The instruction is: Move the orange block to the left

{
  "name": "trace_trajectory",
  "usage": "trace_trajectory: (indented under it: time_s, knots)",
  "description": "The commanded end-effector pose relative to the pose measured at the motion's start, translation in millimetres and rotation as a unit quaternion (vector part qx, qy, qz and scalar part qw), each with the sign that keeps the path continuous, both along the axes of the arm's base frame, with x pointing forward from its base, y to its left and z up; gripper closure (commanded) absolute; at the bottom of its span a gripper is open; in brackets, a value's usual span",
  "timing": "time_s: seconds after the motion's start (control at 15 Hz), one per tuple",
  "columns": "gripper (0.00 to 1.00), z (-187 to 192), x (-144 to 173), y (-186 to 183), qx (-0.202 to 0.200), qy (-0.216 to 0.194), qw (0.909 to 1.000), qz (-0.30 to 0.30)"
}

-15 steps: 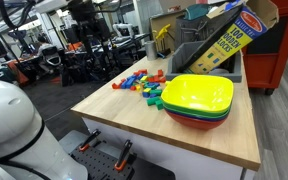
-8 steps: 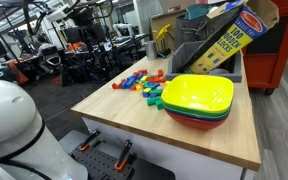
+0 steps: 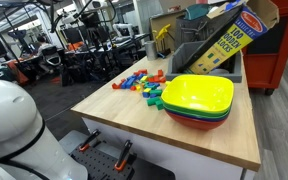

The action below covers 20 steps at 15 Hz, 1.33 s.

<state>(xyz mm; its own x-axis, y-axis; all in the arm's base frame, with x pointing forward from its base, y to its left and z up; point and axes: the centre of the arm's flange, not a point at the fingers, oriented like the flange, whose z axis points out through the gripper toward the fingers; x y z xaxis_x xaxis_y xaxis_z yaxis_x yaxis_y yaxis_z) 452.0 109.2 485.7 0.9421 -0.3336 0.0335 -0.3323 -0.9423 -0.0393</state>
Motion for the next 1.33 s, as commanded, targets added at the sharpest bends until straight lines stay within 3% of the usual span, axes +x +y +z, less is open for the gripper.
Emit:
trace_trajectory:
  time_s: [0.0, 0.4, 1.27]
  knots:
    - [0.0, 9, 41, 6, 0.007, 0.015, 0.9994, -0.031]
    - [0.0, -4, 71, 19, 0.006, 0.035, 0.999, -0.026]
    - [0.0, -61, 104, 36, -0.01, 0.07, 0.9968, -0.038]
